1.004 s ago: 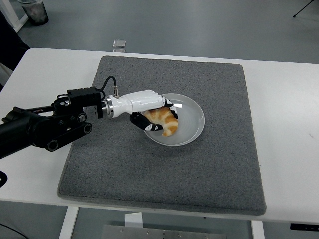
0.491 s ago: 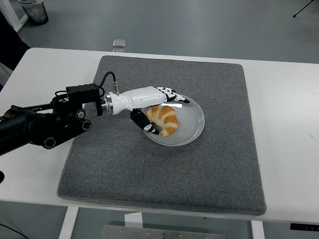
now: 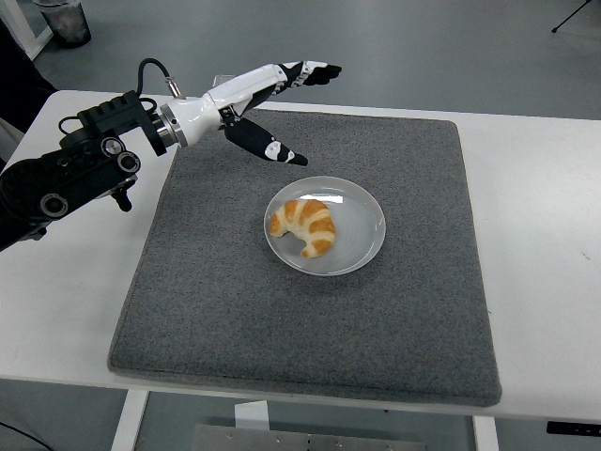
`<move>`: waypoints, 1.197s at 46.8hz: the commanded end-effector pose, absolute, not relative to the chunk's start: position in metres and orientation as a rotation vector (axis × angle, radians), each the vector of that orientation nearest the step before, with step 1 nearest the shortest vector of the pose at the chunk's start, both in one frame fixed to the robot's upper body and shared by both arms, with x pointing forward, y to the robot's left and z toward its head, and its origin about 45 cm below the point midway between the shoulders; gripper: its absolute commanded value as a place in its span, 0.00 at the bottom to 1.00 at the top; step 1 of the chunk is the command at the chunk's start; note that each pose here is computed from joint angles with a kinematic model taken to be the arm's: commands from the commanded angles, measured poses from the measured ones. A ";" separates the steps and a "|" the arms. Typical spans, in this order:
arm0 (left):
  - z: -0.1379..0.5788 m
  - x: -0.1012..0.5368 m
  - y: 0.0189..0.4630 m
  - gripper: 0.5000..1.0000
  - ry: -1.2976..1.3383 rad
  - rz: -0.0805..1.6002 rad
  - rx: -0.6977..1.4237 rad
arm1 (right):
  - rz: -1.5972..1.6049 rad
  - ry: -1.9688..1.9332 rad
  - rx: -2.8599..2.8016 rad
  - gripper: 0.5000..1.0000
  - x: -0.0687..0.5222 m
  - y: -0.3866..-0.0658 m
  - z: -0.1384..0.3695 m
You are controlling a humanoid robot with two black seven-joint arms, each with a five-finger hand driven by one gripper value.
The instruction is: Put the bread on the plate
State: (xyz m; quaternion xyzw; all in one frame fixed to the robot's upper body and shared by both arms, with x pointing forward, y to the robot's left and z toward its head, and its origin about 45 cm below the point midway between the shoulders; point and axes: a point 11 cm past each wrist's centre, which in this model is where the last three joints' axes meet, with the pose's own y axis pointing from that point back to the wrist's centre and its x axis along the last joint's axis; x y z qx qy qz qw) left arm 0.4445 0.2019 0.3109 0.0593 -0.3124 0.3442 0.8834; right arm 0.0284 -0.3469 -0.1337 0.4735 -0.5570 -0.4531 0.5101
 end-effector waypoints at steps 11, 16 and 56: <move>0.322 0.466 0.265 1.00 -0.452 0.958 0.014 | -1.090 -1.340 1.141 0.90 0.028 -0.347 -0.134; 0.320 0.466 0.283 1.00 -0.402 0.970 0.013 | -1.090 -1.340 1.141 0.91 0.028 -0.347 -0.134; 0.284 0.472 0.348 1.00 -0.101 1.165 -0.035 | -1.089 -1.341 1.139 0.90 0.028 -0.347 -0.134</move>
